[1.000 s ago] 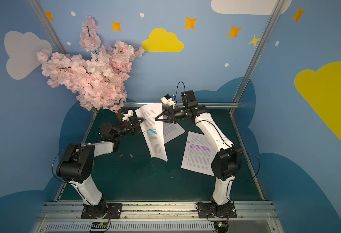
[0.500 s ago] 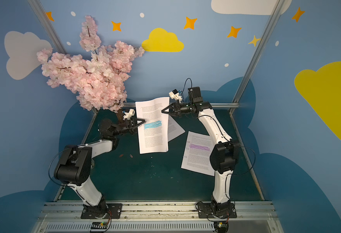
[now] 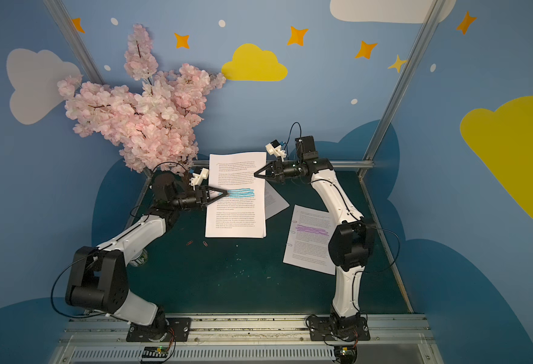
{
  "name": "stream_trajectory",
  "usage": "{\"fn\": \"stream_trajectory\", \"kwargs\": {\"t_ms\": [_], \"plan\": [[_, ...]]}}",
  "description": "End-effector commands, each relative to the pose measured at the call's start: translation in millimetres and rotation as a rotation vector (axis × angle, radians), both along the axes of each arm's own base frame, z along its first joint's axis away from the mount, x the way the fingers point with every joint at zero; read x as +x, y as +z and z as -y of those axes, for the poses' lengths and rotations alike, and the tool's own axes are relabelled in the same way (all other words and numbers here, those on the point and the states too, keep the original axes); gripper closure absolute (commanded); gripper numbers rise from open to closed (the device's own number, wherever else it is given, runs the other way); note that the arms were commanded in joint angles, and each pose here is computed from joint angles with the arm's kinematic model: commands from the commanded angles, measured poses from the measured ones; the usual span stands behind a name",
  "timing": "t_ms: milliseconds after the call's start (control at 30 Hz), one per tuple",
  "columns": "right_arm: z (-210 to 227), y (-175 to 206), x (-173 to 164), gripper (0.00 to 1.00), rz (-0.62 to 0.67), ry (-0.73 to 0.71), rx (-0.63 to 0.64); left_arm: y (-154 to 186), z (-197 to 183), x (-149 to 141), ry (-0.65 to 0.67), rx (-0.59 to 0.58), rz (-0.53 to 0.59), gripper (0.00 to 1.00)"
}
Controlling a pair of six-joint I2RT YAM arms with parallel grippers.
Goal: Unclip the paperclips from the documents
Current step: Remove the paper clip from the document.
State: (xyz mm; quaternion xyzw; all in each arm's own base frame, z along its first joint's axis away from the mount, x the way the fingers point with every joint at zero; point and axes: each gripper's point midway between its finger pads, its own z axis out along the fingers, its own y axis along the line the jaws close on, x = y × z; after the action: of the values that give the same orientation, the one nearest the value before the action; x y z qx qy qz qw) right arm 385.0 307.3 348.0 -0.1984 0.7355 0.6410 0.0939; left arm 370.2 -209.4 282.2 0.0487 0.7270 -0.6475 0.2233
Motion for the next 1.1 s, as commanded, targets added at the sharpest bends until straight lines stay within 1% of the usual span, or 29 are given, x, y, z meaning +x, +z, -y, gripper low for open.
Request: {"fn": "stream_trajectory", "kwargs": {"t_ms": [0, 67, 133, 200, 300, 333, 467, 600, 733, 933, 1067], "plan": [[9, 19, -3, 1.0, 0.059, -0.014, 0.011, -4, -1, -2, 0.001, 0.028, 0.007, 0.57], [13, 19, -2, 1.0, 0.06, -0.02, 0.01, -4, -2, -1, 0.003, 0.032, 0.001, 0.49], [16, 20, -2, 1.0, 0.064, -0.026, 0.008, -5, -2, 0, 0.003, 0.033, -0.004, 0.47], [18, 20, -1, 1.0, 0.064, -0.03, 0.007, -4, -2, 1, 0.006, 0.034, -0.006, 0.49], [21, 17, 1, 1.0, 0.06, -0.038, 0.003, -4, -3, 2, 0.009, 0.036, -0.017, 0.59], [21, 18, 1, 1.0, 0.061, -0.039, 0.002, -4, -4, 3, 0.01, 0.037, -0.021, 0.61], [25, 16, 2, 1.0, 0.059, -0.046, -0.003, -2, -6, 4, 0.009, 0.036, -0.015, 0.6], [26, 14, -1, 1.0, 0.053, -0.045, -0.006, -4, -10, 8, 0.028, 0.042, -0.044, 0.59], [26, 10, -4, 1.0, 0.045, -0.043, -0.014, -6, -12, 11, 0.04, 0.05, -0.072, 0.53], [24, 9, -7, 1.0, 0.04, -0.038, -0.017, -6, -14, 13, 0.063, 0.063, -0.073, 0.42], [24, 10, -7, 1.0, 0.045, -0.038, -0.016, -6, -16, 14, 0.073, 0.084, -0.074, 0.39]]}}
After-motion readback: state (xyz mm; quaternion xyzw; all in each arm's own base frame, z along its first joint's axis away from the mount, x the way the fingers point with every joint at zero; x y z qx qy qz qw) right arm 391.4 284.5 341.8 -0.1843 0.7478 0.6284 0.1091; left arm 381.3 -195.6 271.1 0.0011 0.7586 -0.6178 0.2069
